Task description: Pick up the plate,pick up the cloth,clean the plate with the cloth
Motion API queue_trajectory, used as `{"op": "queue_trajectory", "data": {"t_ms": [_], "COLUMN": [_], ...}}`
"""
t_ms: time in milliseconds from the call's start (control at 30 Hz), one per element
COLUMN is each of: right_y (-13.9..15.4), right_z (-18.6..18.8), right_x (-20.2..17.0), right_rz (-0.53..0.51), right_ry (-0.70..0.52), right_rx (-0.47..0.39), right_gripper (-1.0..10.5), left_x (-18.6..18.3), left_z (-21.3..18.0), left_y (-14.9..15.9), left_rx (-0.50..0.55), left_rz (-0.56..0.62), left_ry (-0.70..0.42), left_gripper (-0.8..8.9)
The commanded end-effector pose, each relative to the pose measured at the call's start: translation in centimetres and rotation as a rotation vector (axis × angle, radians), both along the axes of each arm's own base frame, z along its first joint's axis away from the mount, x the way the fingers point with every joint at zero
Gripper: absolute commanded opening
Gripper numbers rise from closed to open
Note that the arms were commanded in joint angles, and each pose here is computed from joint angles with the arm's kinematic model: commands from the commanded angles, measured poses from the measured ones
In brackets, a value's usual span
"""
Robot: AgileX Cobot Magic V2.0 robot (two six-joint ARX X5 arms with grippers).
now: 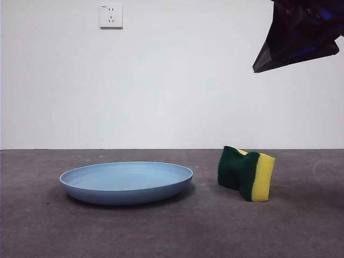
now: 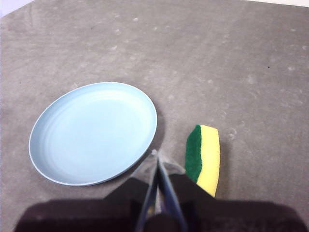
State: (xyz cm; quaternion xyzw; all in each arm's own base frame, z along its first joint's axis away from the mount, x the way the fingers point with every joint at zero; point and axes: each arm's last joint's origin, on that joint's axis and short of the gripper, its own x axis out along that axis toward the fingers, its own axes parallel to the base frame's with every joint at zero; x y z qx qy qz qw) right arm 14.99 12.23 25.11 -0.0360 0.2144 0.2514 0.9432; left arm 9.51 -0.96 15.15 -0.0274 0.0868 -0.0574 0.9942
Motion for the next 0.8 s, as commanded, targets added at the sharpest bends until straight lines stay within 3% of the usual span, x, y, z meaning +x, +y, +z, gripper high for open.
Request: {"op": "queue_trajectory", "data": {"t_ms": [33,667,800], "right_y": [0.0,-0.1,-1.3], "right_z": [-0.4,-0.3,0.6], "right_x": [0.0,-0.1,-0.6], "right_rz": [-0.003,-0.002,-0.005], "right_ry": [0.006,0.006,-0.086], "right_rx": [-0.004,-0.004,-0.081], "right_gripper": [0.0,0.0,0.0], "left_x": [0.0,0.0,0.0], "left_z": [-0.4,-0.4,-0.4], "left_y": [0.0,0.0,0.0], "left_rx": [0.003,0.003,0.003], "left_rz": [0.004,0.004,0.004], "left_ry": [0.008,0.008,0.008], "left_gripper": [-0.01,-0.01,-0.01]}}
